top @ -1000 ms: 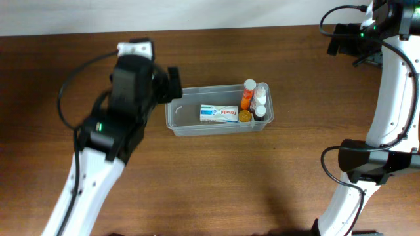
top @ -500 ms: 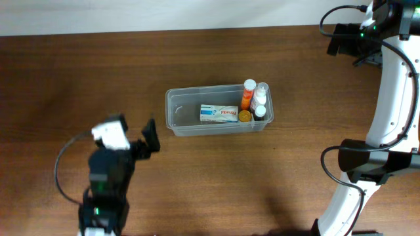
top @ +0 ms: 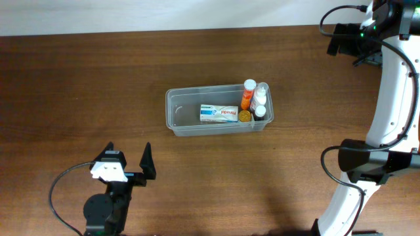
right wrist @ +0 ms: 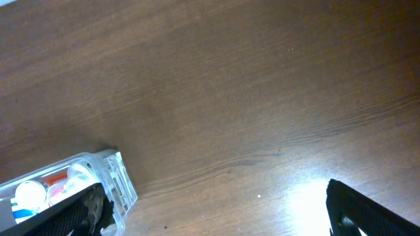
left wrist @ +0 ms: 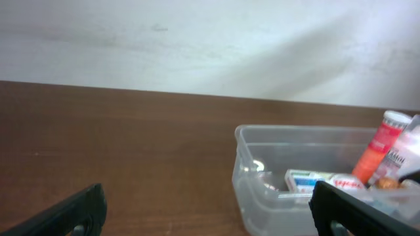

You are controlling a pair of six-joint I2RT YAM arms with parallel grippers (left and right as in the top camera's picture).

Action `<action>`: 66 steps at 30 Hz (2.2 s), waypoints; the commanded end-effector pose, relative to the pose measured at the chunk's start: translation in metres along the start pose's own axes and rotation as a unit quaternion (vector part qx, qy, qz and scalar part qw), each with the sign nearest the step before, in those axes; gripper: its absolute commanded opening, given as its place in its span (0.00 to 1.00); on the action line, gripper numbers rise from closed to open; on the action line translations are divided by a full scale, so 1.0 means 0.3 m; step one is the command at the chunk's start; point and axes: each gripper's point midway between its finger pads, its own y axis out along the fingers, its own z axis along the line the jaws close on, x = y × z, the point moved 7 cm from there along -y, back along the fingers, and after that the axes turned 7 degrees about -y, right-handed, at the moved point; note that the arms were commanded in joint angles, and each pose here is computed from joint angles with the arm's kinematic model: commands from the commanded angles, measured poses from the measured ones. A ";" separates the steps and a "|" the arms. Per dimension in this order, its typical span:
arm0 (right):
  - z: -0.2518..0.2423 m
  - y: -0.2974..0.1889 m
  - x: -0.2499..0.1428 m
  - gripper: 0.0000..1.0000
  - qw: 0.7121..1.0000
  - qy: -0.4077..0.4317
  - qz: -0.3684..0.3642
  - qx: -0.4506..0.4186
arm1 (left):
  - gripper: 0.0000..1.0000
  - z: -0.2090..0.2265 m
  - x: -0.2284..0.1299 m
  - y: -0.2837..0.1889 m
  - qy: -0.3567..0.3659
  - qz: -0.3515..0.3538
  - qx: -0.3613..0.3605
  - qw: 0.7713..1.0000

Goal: Pack container

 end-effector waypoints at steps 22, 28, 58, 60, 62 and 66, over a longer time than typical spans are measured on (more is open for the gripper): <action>-0.004 -0.023 0.001 0.98 1.000 0.005 -0.010 -0.002 | 1.00 0.012 -0.073 -0.032 0.115 -0.018 -0.039 0.992; -0.004 -0.023 0.001 0.98 1.000 0.005 -0.010 -0.002 | 1.00 0.012 -0.073 -0.032 0.115 -0.017 -0.039 0.992; 0.085 -0.050 -0.010 0.98 0.999 -0.026 -0.017 0.010 | 1.00 0.012 -0.073 -0.032 0.115 -0.017 -0.039 0.992; 0.140 -0.074 -0.021 0.98 0.999 -0.045 -0.024 0.020 | 1.00 0.012 -0.073 -0.032 0.115 -0.017 -0.039 0.992; 0.196 -0.101 -0.033 0.98 0.996 -0.077 -0.035 0.021 | 1.00 0.012 -0.073 -0.032 0.115 -0.017 -0.039 0.992; 0.296 -0.176 -0.046 0.98 0.989 -0.122 -0.086 0.001 | 1.00 0.012 -0.073 -0.032 0.115 -0.017 -0.039 0.992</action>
